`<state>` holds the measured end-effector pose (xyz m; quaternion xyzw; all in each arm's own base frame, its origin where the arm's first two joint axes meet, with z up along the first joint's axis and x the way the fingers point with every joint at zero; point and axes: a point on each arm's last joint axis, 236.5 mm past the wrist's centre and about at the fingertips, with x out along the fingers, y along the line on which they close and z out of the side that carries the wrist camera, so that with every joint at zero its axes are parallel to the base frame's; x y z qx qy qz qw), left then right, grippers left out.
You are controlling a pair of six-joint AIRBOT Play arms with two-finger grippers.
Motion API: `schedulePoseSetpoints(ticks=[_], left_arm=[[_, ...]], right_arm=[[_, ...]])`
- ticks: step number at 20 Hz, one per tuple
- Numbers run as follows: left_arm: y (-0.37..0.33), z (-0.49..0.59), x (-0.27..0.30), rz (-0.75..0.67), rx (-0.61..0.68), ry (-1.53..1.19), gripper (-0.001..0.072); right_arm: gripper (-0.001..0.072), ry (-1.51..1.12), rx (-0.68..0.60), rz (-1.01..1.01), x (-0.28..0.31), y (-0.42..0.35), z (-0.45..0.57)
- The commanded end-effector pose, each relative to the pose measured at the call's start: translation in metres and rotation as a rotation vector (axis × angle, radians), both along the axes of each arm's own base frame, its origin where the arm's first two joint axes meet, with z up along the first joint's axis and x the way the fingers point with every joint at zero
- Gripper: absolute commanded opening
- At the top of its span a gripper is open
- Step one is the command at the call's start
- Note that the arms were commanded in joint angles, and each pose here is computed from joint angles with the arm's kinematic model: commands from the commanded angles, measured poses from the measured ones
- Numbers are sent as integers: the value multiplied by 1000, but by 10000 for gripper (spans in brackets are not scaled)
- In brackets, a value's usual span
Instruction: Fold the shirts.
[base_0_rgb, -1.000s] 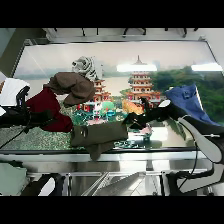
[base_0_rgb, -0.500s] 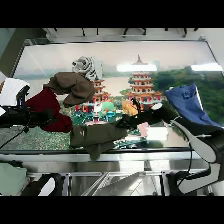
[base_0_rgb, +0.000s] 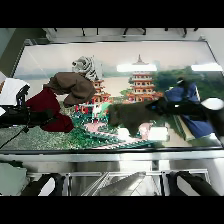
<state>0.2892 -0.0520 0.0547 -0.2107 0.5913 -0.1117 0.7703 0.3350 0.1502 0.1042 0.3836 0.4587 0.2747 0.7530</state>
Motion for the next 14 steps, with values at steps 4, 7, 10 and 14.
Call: schedulePoseSetpoints(ticks=[4,7,10,14], left_arm=[[0,0,2,-9,4,-15,17],[0,0,1,-12,3,-11,17],[0,0,1,-12,4,-11,17],[0,0,1,-12,5,-11,17]], right_arm=[[31,-269,72,-196,17,-26,99],[31,-340,48,-250,50,-41,121],[31,-397,29,-269,89,-56,145],[30,-441,16,-312,142,-89,166]])
